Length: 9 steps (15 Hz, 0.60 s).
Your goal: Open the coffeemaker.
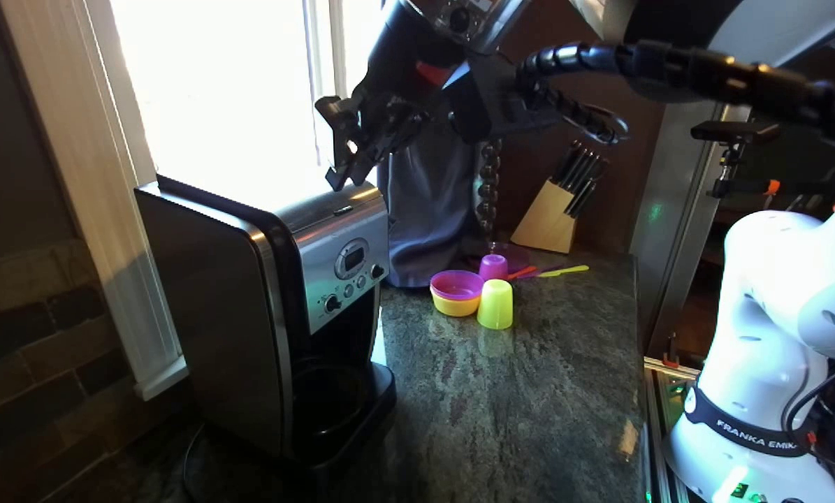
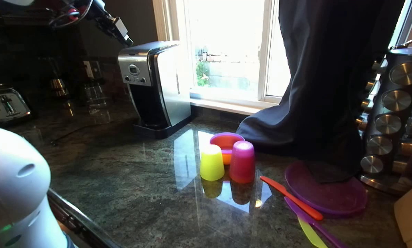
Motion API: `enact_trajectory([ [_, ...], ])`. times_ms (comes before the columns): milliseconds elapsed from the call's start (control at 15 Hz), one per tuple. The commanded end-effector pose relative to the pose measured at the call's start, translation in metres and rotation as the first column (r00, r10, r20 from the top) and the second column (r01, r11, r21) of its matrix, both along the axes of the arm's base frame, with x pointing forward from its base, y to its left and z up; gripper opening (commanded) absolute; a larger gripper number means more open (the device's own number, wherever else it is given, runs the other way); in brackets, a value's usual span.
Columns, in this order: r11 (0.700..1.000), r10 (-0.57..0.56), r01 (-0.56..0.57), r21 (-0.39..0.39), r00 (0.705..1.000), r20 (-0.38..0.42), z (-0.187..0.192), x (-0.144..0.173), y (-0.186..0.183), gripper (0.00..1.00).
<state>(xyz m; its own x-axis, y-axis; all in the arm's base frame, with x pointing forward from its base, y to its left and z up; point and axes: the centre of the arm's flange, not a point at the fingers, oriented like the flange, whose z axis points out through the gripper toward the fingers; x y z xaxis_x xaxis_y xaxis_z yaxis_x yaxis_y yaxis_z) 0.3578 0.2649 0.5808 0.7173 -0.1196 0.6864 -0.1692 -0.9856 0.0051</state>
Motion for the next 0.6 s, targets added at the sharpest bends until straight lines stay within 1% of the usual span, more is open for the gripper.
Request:
enact_trajectory([
  [0, 0.997, 0.051, -0.052, 0.055, 0.998, 0.026, -0.001, -0.002, 0.0, 0.01],
  [133, 0.994, 0.073, -0.073, 0.084, 0.997, -0.001, 0.002, -0.003, 0.0, 0.0],
  [400, 0.987, 0.109, -0.095, 0.126, 0.988, -0.111, -0.002, -0.003, 0.003, 0.0],
  [533, 0.987, 0.107, -0.09, 0.13, 0.985, -0.134, -0.009, 0.0, 0.001, 0.0],
])
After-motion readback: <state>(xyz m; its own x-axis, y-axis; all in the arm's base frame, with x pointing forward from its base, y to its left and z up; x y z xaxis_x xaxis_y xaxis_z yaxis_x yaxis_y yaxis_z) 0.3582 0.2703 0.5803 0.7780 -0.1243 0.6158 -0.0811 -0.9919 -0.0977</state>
